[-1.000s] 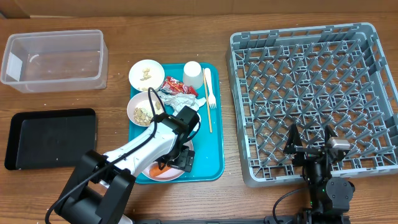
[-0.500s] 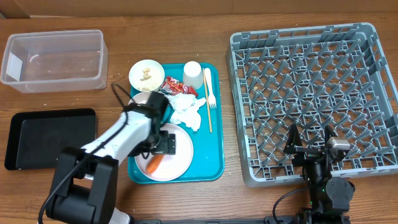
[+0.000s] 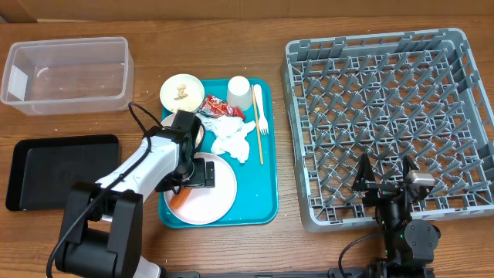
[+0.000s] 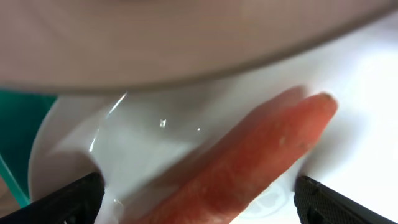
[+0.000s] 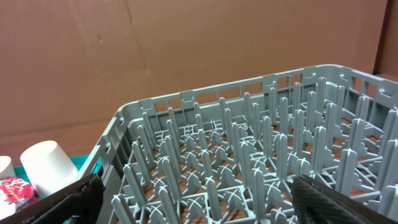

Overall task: Sort waste into correct bins and load items into the dishwasher rack
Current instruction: 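Lower the left gripper and grasp the orange carrot on the plate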

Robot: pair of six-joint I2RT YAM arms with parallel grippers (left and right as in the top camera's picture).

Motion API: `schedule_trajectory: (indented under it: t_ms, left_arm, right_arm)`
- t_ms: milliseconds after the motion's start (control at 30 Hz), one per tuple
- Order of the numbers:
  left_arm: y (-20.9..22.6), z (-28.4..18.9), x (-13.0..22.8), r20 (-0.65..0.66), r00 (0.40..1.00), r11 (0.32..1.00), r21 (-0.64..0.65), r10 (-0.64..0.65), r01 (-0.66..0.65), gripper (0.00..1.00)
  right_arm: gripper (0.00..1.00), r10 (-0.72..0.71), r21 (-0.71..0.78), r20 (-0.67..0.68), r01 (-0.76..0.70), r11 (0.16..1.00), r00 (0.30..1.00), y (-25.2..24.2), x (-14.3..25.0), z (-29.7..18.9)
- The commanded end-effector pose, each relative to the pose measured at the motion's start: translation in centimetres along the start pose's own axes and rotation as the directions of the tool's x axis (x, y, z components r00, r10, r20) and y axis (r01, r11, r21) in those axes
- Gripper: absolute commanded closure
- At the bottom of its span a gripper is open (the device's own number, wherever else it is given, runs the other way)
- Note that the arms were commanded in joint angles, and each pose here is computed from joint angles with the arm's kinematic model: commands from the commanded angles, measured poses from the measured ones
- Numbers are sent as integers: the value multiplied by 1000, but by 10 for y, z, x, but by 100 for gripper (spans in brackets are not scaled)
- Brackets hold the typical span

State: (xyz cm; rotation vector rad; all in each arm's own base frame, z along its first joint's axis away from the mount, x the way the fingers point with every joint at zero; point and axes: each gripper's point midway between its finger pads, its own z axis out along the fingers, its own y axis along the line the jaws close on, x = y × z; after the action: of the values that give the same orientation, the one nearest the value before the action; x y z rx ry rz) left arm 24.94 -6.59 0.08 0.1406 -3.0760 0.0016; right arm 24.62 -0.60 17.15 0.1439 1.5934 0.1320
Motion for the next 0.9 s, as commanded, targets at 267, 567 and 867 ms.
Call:
schedule_trajectory:
  t_ms: [267, 567, 867]
  left_arm:
    - [4, 16, 19, -99, 995, 999, 3, 33, -33, 40]
    - [-9, 15, 27, -132, 989, 995, 82, 67, -56, 55]
    - [-14, 14, 29, -144, 987, 992, 118, 67, -50, 77]
  right_arm:
    - [0, -7, -3, 5, 7, 1000, 1000, 1, 2, 0]
    - [0, -7, -3, 5, 7, 1000, 1000, 1, 2, 0]
    - [0, -7, -3, 5, 7, 1000, 1000, 1, 2, 0]
